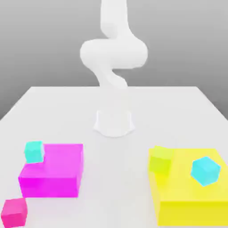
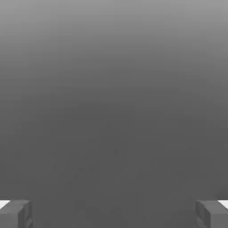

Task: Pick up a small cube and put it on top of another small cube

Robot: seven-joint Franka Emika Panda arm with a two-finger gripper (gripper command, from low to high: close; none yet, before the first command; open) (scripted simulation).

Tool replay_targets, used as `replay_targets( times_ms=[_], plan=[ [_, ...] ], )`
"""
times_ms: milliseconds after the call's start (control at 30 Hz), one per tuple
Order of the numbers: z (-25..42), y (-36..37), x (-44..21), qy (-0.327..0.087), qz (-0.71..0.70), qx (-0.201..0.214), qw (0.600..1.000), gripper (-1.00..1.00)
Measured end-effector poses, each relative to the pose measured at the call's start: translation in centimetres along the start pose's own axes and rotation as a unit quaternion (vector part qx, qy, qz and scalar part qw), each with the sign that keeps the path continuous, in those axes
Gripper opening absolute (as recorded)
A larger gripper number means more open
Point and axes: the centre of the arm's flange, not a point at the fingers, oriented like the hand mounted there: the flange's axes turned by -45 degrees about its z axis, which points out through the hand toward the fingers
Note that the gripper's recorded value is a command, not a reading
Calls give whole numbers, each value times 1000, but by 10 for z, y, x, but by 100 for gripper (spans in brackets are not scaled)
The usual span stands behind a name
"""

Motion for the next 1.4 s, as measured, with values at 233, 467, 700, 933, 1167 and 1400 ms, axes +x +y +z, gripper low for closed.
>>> replay_targets(
  times_ms=[233, 467, 700, 933, 1167, 1400],
  plan=[
    [124, 56, -10, -89, -10, 39, 995, 0],
    [237, 110, -52, -167, -17, 57, 984, 0],
    [327, 170, -122, -240, -24, 52, 969, 0],
    [389, 223, -206, -313, -48, 32, 948, 0],
    [442, 261, -286, -357, -69, 10, 931, 0],
    [457, 261, -302, -359, -68, 11, 931, -100]
  ],
)
